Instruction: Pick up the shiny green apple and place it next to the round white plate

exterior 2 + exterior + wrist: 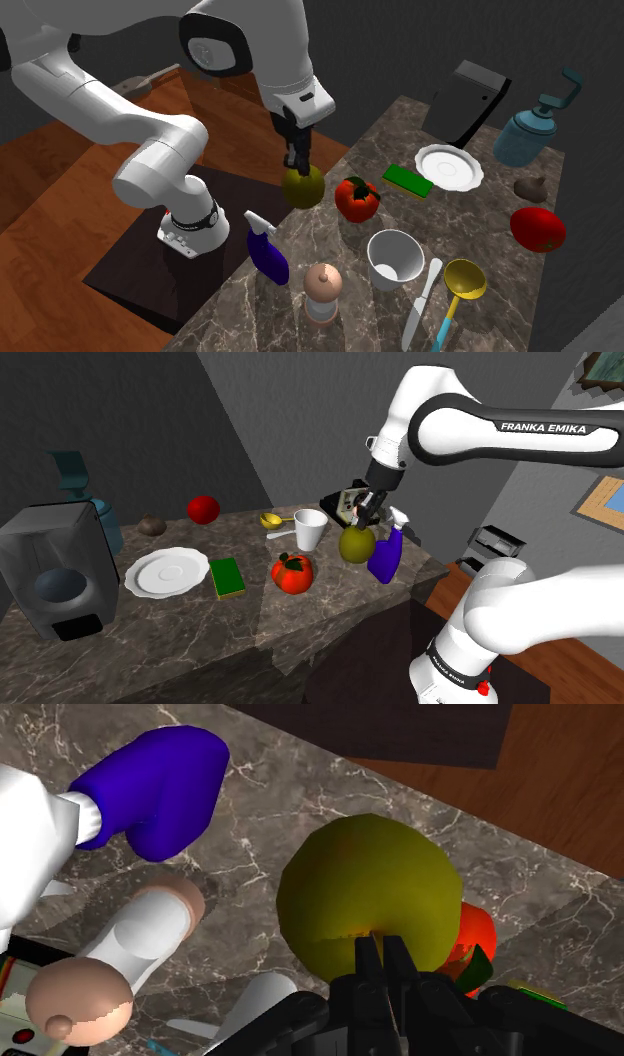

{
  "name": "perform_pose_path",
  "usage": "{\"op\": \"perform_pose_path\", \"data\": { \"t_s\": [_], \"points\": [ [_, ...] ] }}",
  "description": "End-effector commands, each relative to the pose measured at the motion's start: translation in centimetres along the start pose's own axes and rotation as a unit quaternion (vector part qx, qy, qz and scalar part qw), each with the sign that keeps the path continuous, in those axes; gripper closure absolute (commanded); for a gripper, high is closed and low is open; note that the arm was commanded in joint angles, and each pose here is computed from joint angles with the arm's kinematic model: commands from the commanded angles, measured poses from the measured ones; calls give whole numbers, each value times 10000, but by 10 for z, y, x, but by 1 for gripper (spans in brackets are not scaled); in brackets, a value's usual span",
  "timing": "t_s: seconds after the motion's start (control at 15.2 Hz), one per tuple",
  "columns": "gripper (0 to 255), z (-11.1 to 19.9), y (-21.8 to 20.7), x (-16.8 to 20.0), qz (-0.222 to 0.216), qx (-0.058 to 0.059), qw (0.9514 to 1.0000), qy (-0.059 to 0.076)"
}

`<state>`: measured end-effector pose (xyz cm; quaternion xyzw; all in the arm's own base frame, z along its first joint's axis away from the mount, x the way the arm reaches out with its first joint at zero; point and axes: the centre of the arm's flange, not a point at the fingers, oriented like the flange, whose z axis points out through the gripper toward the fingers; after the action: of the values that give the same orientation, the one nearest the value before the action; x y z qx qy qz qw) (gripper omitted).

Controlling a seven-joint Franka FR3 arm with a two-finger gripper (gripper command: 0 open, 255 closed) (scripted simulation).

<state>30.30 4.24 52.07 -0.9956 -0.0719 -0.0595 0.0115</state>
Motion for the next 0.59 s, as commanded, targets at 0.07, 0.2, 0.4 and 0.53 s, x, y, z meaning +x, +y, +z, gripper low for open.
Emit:
{"op": "perform_pose_path", "data": {
  "t_s": [0.07, 0.2, 0.4, 0.53],
  "points": [
    [255, -16, -1, 1, 0, 0, 10000, -1],
    [255, -26, -1, 2, 0, 0, 10000, -1],
    [255, -42, -1, 4, 0, 0, 10000, -1],
    [255, -52, -1, 5, 0, 0, 10000, -1]
  ]
}}
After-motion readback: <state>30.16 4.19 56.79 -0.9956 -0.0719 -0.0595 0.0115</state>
